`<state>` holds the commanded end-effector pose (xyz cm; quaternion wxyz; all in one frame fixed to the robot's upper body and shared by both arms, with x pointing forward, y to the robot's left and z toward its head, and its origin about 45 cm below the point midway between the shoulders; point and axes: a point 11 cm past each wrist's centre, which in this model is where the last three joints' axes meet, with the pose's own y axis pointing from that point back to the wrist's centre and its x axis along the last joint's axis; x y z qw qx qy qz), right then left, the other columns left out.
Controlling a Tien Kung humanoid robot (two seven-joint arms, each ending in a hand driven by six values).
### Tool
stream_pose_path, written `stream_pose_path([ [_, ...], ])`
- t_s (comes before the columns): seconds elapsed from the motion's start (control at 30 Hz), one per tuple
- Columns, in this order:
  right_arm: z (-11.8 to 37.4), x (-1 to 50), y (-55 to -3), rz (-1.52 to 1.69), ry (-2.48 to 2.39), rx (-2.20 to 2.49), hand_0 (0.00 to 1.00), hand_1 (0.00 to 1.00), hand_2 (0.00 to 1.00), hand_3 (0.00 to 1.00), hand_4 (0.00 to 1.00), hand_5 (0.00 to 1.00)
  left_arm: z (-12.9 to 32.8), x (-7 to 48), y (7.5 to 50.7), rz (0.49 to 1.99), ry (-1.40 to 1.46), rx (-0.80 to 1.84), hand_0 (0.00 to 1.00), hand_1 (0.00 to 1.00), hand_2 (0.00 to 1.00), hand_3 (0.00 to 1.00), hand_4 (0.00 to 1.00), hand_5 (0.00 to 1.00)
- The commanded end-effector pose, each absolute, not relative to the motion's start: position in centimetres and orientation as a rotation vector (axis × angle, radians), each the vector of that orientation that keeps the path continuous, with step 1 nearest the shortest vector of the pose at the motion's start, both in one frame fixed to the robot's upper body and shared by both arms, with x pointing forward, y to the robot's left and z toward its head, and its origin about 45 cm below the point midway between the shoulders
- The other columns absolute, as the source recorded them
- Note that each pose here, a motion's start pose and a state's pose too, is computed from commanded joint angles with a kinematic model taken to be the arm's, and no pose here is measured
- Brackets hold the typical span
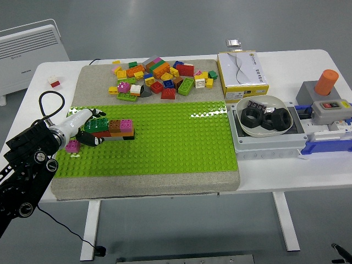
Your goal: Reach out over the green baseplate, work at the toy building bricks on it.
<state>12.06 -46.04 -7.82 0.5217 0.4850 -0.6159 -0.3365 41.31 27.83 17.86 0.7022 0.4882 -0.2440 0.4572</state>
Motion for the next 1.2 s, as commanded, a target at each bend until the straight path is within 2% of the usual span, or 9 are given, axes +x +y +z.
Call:
stream_pose_path([
  [0.03,-7.8,12.1,-46.0,-0.806,-1.476,1.162,0.675,0.632,0.680,0.687,0.703,0.955,17.9,41.3,27.8,1.021,-0.548,1.084,0.981,0.958,0.949,0.915,0.833,0.002],
  [0.4,-7.8,12.0,-46.0,-0.806,-1.476,1.162,0.675,0.632,0.680,0.686,0.701,0.954,19.9,40.9,28.0,1.052,-0.659,1.098,0.983,0.957,0.949,0.909,0.849,0.002],
  [0.43,-7.9,11.9,-46.0,-0.807,-1.475,1.161,0.675,0.633,0.678,0.689,0.702,0.956,20.2,40.5,28.3,1.059,-0.680,1.115,0.998,0.957,0.948,0.763,0.982,0.316],
  [0.6,-7.9,11.6,-46.1,-0.810,-1.472,1.159,0.675,0.633,0.678,0.689,0.702,0.956,21.2,38.5,28.8,1.069,-0.749,1.155,0.998,0.957,0.948,0.763,0.982,0.316],
  [0.63,-7.9,11.6,-46.1,-0.811,-1.471,1.158,0.675,0.631,0.679,0.687,0.702,0.955,21.5,38.0,28.5,1.071,-0.771,1.148,0.998,0.974,0.969,0.719,0.910,0.947],
  [0.8,-8.0,11.5,-46.0,-0.813,-1.470,1.159,0.675,0.631,0.679,0.687,0.702,0.955,24.0,37.4,25.7,1.105,-0.896,1.046,0.998,0.974,0.969,0.719,0.910,0.947],
  [0.83,-8.0,11.5,-45.9,-0.813,-1.470,1.160,0.675,0.631,0.680,0.687,0.701,0.955,24.1,37.4,25.3,1.112,-0.912,1.031,0.998,0.980,0.969,0.710,0.880,0.998],
  [1.2,-8.1,11.5,-45.7,-0.818,-1.467,1.163,0.675,0.631,0.678,0.688,0.699,0.953,21.5,38.0,25.8,1.132,-0.879,1.058,0.998,0.976,0.968,0.708,0.875,0.998],
])
